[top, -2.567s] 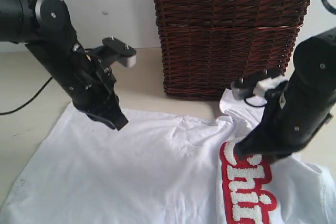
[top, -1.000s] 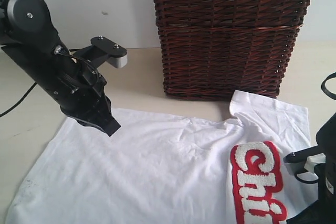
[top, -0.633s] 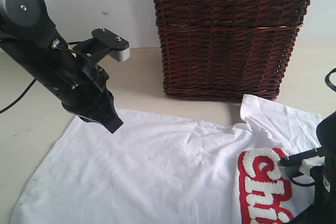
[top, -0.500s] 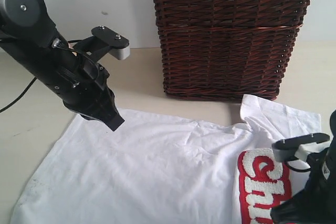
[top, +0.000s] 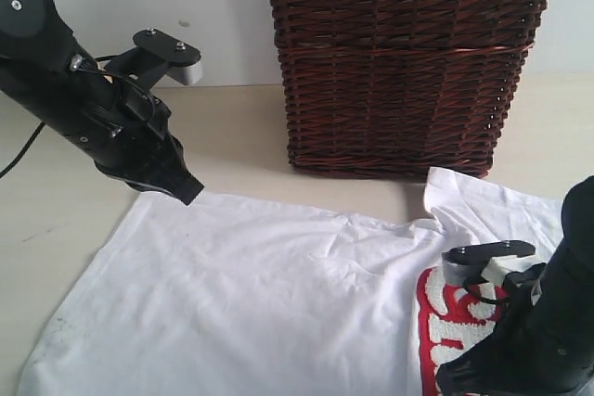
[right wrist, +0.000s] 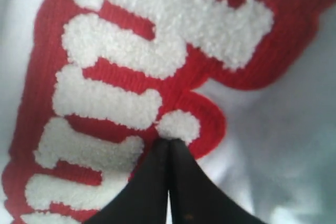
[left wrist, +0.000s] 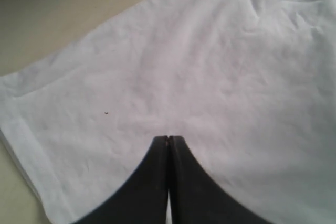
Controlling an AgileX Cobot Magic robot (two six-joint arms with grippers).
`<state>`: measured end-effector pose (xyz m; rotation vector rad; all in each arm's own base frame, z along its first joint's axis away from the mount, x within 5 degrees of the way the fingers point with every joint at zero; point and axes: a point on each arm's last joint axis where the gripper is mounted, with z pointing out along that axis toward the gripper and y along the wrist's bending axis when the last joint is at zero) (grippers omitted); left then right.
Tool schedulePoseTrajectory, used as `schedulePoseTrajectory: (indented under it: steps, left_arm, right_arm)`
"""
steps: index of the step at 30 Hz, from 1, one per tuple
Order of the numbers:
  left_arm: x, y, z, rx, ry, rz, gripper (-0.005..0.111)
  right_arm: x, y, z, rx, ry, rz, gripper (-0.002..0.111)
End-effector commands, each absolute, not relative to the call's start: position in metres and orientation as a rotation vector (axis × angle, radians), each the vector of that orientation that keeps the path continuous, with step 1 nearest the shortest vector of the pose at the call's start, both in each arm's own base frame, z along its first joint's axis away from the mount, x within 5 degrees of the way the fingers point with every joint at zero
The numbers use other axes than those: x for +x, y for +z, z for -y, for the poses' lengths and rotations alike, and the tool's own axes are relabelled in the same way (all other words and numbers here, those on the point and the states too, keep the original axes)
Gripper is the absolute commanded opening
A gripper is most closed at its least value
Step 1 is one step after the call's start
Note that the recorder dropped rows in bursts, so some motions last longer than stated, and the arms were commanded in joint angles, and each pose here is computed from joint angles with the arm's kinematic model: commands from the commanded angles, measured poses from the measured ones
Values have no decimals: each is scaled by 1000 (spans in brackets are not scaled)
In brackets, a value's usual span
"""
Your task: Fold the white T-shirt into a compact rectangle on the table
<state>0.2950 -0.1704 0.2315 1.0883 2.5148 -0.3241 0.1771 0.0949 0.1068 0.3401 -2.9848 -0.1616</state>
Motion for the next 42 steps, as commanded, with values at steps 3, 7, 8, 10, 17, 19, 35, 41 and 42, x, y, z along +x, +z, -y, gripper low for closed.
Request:
schedulePoseTrajectory:
  steps: [3,7,8,10,17,19,35,41,42]
  left_arm:
    - [296,235,171,1049,-343,-2502,0]
    - [296,235,171,1049,-343,-2502,0]
    - [296,235,171,1049,-342,-2500,0]
    - [296,235,170,1051,-332,-2494,0]
    - [296,235,170,1057,-324,-2493,0]
    - [297,235,170,1054,-323,-2488,0]
    - [333,243,127,827,-175,-2372,0]
    - [343,232,118,836,-144,-2372,0]
    - [344,227,119,859,-146,-2385,0]
  right_arm:
    - [148,95,-113,553,-213,2624,0]
    - [170,122,-115,657,-167,2821,0]
    - [175,129,-113,646,-119,2889,0]
    - [183,150,-105,593,9,3041,0]
    - [203,179,-50,101,550,3362,0]
    - [211,164,-50,82,448,3333,0]
    - [309,70,21,-247,379,3281,0]
    - [352,66,19,-157,359,3326,0]
    - [358,66,19,-137,358,3322,0]
